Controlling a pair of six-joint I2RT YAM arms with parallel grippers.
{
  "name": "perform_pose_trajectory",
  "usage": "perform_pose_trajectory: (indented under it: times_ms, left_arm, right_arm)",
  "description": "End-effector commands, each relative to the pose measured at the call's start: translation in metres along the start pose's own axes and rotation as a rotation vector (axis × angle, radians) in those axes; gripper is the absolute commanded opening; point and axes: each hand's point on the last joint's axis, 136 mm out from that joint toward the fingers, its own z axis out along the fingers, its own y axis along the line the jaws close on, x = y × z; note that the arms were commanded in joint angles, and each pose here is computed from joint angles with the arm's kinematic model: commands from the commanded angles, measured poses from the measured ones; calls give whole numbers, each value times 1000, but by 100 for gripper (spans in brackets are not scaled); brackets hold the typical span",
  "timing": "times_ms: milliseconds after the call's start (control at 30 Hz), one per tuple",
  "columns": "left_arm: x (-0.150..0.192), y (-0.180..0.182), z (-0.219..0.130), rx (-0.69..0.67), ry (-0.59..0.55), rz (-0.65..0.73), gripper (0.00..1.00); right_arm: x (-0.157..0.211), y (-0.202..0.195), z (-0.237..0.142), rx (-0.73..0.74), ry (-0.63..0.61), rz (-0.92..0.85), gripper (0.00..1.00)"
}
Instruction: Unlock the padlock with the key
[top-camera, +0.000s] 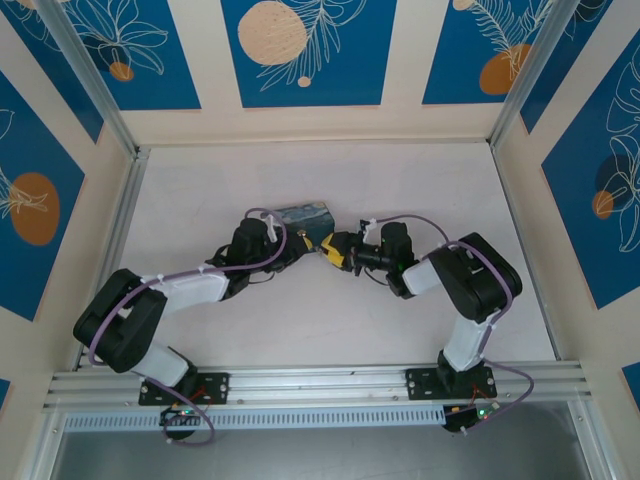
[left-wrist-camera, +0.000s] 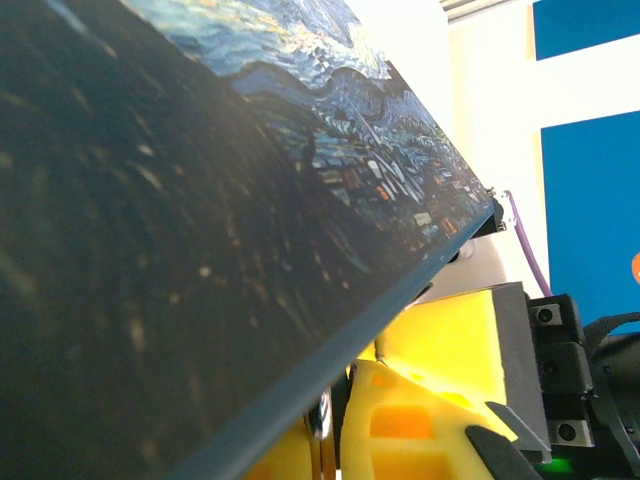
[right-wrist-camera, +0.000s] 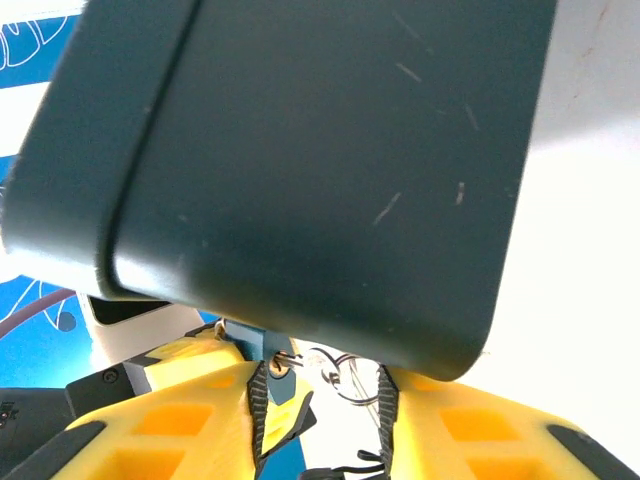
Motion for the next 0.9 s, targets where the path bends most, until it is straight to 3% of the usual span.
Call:
perform_pose_trajectory:
  times_ms: [0,467,867]
  left_arm:
    - [-16,-36,-1,116,-33,70,0]
    - [-16,-35,0,119,-29,64,0]
    - [-15,-34,0,117,-31,58,0]
  right_arm:
    - [-6,7,5,-27,-11,-14,35]
    - [3,14,18,-49,32,-19,31]
    - [5,10,19,-46,33,-12,14]
